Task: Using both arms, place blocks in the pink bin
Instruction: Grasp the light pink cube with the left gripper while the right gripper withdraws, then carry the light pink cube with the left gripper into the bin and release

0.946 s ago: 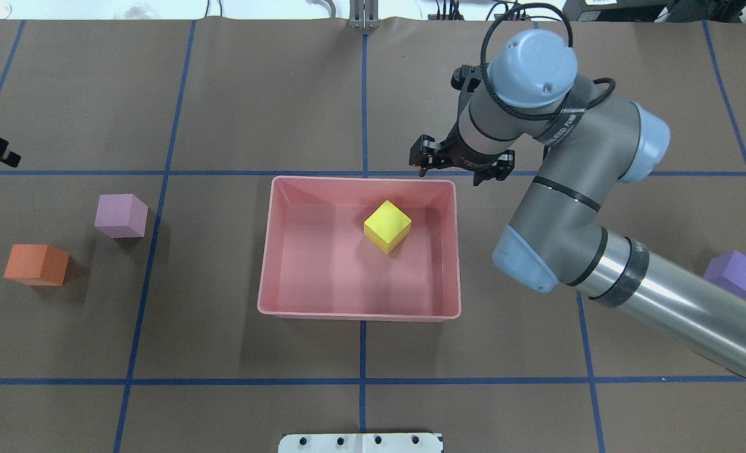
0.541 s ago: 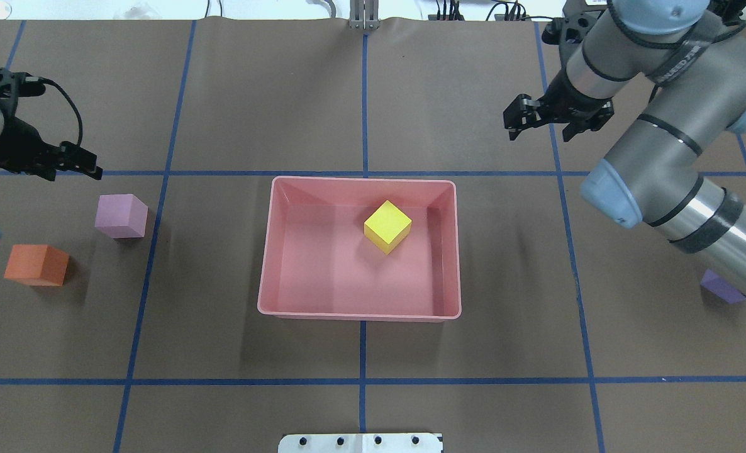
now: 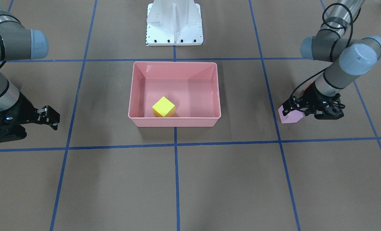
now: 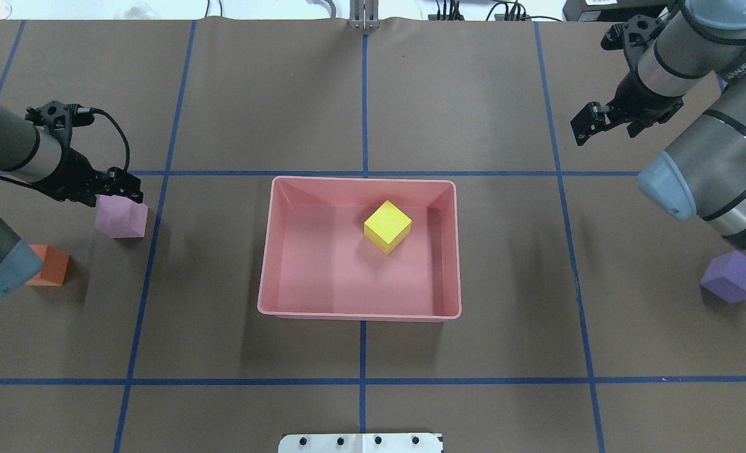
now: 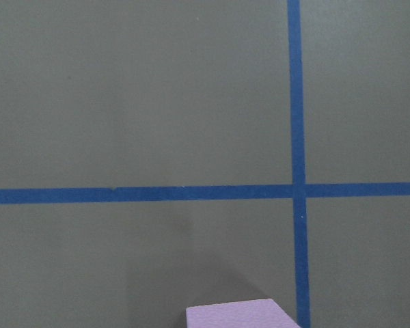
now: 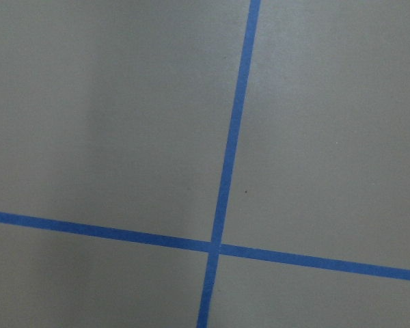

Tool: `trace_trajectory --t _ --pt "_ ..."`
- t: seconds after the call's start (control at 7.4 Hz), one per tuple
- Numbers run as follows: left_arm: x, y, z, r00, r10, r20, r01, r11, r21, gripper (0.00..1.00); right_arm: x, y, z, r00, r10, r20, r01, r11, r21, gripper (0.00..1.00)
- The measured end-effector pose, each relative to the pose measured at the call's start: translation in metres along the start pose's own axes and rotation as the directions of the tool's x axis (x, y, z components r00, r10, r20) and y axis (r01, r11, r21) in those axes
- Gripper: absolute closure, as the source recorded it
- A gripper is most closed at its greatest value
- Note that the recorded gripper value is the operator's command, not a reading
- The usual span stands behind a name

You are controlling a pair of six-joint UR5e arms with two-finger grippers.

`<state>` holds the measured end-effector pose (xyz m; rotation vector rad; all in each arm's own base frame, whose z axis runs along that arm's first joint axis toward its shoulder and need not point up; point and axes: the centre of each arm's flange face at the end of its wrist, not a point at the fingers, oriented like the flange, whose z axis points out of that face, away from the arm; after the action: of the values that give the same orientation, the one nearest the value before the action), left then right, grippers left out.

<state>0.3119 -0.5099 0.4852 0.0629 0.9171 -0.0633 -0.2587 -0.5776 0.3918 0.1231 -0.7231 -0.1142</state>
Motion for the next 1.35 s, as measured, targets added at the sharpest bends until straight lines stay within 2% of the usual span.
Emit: trace_trajectory --t 0.14,0.27,0.54,0.68,0.81,1.08,1.35 --pt "0.006 0.006 0.010 1.000 -0.003 0.021 0.003 1.000 0.011 0.54 0.005 0.002 0.003 1.000 -0.001 -0.004 0.001 1.000 -0.005 0.00" --pt "0.010 0.013 0.020 0.999 -0.001 0.043 0.000 1.000 0.025 1.00 0.008 0.004 0.004 1.000 0.000 -0.006 0.000 1.000 -0.008 0.00" --pt "0.014 0.018 0.025 0.998 0.008 0.058 -0.010 0.999 0.036 1.00 0.013 0.007 0.008 1.000 0.004 -0.011 -0.004 1.000 -0.014 0.00" --pt "0.021 0.021 0.016 0.999 0.017 0.043 -0.018 0.999 0.029 1.00 0.017 0.009 0.010 1.000 0.003 -0.013 -0.003 1.000 -0.017 0.00" --pt "0.035 0.024 -0.004 1.000 0.019 0.012 -0.019 1.000 0.008 1.00 0.024 0.011 0.012 1.000 -0.005 -0.017 0.004 1.000 -0.021 0.00" --pt "0.083 0.031 -0.068 0.999 0.005 -0.052 -0.006 0.999 -0.031 1.00 0.055 0.021 0.015 0.999 -0.028 -0.035 0.027 0.999 -0.032 0.00" --pt "0.171 0.028 -0.116 0.989 -0.082 -0.123 0.076 0.996 -0.052 1.00 0.102 0.045 0.017 0.998 -0.055 -0.041 0.054 0.998 -0.032 0.00"
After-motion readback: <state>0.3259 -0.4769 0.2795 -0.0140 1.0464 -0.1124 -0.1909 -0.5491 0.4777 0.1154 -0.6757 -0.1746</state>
